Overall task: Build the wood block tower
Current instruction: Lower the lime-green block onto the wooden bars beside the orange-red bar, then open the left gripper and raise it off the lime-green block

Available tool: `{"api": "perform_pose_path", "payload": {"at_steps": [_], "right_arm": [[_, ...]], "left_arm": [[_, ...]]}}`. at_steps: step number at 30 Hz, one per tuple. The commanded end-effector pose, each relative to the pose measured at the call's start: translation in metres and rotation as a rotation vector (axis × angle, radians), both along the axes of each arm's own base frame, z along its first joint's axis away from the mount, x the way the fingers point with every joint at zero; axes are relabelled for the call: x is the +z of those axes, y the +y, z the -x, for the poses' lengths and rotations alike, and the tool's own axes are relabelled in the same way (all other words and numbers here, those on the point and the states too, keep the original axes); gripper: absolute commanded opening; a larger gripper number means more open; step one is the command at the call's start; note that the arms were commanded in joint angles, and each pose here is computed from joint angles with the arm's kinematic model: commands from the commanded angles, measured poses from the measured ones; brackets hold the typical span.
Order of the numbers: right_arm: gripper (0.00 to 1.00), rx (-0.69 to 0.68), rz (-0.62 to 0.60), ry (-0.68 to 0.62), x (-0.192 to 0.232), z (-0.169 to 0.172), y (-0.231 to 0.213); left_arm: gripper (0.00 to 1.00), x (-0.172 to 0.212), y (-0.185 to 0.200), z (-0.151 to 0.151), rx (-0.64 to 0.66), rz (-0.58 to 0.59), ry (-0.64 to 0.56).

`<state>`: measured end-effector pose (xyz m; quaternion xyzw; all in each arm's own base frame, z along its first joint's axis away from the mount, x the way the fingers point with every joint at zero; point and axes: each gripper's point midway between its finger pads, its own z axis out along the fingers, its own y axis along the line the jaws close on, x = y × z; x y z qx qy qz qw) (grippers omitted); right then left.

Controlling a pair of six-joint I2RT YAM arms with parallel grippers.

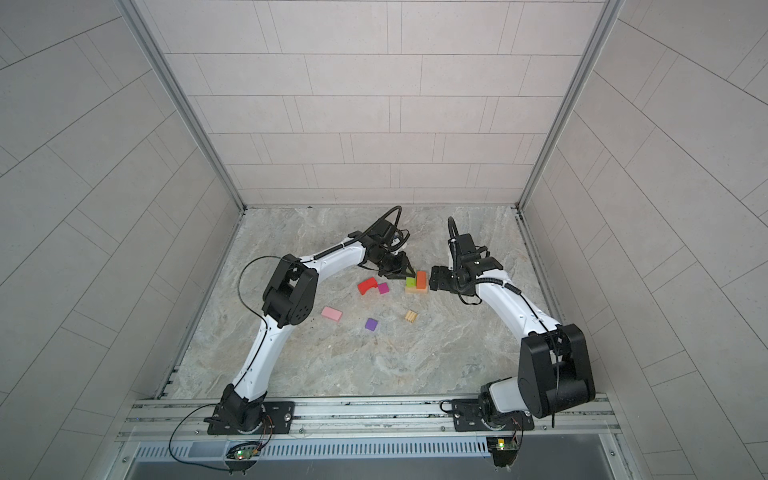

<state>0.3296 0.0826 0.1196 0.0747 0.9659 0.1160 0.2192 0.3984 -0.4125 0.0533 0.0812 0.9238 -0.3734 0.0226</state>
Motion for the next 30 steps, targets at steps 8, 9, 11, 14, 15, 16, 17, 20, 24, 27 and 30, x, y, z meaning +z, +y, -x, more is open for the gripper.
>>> {"api": "perform_pose_path", "payload": {"at_steps": [8,9,11,14,15,16,17,20,24,27,30], "right_arm": [[0.86,0.001,0.017,0.047,-0.012,0.007,-0.004],[0.86,0.002,0.017,0.049,-0.013,0.007,-0.004],[0.86,0.003,0.017,0.051,-0.014,0.007,-0.004],[0.85,0.004,0.015,0.054,-0.015,0.007,-0.004],[0.85,0.005,0.015,0.053,-0.014,0.007,-0.004],[0.85,0.004,0.015,0.052,-0.014,0.007,-0.004],[0.85,0.005,0.015,0.052,-0.014,0.007,-0.004],[0.85,0.007,0.016,0.051,-0.014,0.007,-0.003],[0.85,0.005,0.015,0.055,-0.015,0.007,-0.003],[0.85,0.006,0.015,0.055,-0.015,0.006,-0.003],[0.85,0.001,0.015,0.055,-0.015,0.005,-0.004]], "left_arm": [[0.32,-0.003,-0.001,-0.002,-0.008,-0.006,0.000],[0.33,-0.003,0.000,-0.002,-0.007,-0.006,0.001],[0.34,-0.003,0.000,-0.003,-0.008,-0.006,0.000],[0.38,-0.003,0.000,-0.002,-0.009,-0.004,0.001],[0.38,-0.002,0.000,-0.003,-0.007,-0.003,0.000],[0.40,-0.002,0.000,-0.003,-0.007,-0.003,0.001],[0.41,-0.002,0.000,-0.003,-0.007,-0.003,0.001],[0.44,-0.002,0.000,-0.003,-0.007,-0.003,0.000],[0.47,-0.001,0.000,-0.004,-0.006,0.000,0.001],[0.47,0.001,0.001,-0.004,0.000,0.008,0.009],[0.47,0.013,0.002,-0.007,0.004,0.024,-0.012]]}}
